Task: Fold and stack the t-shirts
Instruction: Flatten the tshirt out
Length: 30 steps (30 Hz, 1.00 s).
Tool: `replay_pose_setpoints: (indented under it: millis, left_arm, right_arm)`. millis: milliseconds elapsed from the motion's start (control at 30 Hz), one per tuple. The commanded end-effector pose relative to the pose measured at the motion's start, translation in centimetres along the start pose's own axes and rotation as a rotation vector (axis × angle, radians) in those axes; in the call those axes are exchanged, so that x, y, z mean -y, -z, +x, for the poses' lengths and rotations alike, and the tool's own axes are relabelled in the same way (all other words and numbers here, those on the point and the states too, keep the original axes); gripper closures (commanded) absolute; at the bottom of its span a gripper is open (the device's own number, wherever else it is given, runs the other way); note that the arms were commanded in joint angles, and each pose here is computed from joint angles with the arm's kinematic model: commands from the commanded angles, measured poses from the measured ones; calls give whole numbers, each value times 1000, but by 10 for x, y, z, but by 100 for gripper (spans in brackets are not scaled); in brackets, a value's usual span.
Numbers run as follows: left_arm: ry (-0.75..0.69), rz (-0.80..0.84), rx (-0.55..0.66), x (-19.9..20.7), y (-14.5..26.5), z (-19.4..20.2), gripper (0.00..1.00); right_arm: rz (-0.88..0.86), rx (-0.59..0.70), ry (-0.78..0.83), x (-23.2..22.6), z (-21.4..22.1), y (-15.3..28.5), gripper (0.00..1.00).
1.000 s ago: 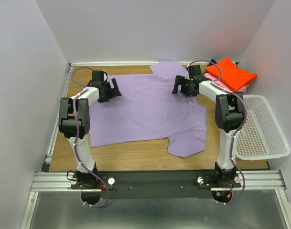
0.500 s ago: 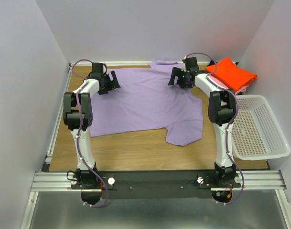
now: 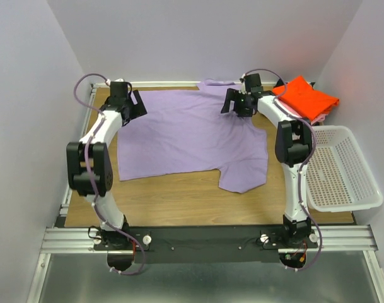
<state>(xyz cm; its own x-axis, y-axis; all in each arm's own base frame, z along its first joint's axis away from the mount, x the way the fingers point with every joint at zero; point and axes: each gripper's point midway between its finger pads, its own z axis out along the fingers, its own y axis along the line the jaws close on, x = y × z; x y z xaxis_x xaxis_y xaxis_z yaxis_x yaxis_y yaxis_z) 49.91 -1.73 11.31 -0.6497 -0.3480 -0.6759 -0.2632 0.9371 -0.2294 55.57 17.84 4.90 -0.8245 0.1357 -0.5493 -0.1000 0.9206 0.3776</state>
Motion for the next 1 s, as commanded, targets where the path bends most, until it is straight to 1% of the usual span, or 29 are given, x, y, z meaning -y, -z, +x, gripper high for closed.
replay_pose_setpoints:
  millis: [0,33,67,100,133,167,200,233,267,300,333,400,433,467,533,600,633,667,700,800,967]
  left_arm:
    - [75,-188,117,-43,45,1,2]
    - [102,-193,143,-45,62,1,2]
    - [124,-209,134,-51,68,12,2]
    - [170,-235,97,-60,69,39,2]
    - [200,-230,115,-62,81,43,2]
    - [255,-257,72,-71,83,70,2]
    - [285,-265,62,-74,87,81,2]
    - [320,-261,79,-75,97,84,2]
    - [349,-287,40,-84,99,108,2]
    - [377,-290,39,-86,102,115,2]
    - [436,-286,52,-85,109,119,2]
    - [464,-303,21,-92,111,140,2]
    - [491,-300,31,-92,114,143,2]
    - [500,-322,7,-98,114,156,2]
    - [523,-343,-2,-102,115,165,3]
    - [546,-376,-13,-109,116,176,6]
    - [551,-381,-11,-111,116,178,8]
    - [559,-378,-8,-111,115,178,12]
    - [561,-386,-13,-112,114,182,14]
    - [572,-391,-19,-113,113,185,18]
    - [624,-427,-23,-127,116,191,25]
  right_arm:
    - [-62,75,26,-33,-34,44,1]
    - [-64,82,26,-35,-36,49,1]
    - [-65,88,26,-36,-36,56,1]
    - [-64,92,23,-37,-37,60,1]
    - [-63,91,22,-37,-35,65,1]
    - [-63,91,19,-38,-33,68,1]
    - [-64,91,16,-38,-32,72,1]
    - [-63,88,12,-38,-30,74,1]
    - [-64,90,10,-40,-29,81,1]
    - [-61,87,7,-39,-26,84,1]
    - [-61,87,6,-40,-24,87,1]
    - [-55,86,0,-39,-19,96,1]
    - [-52,86,-2,-38,-17,99,1]
    - [-49,79,-4,-38,-13,100,1]
    - [-38,71,-5,-35,-6,105,1]
    - [-25,73,-6,-32,-3,109,1]
    - [-21,68,-7,-31,2,112,1]
    - [-15,70,-7,-30,3,114,1]
    - [-4,70,-6,-27,4,114,1]
    - [18,74,2,-23,8,120,1]
    - [38,81,2,-20,12,127,1]
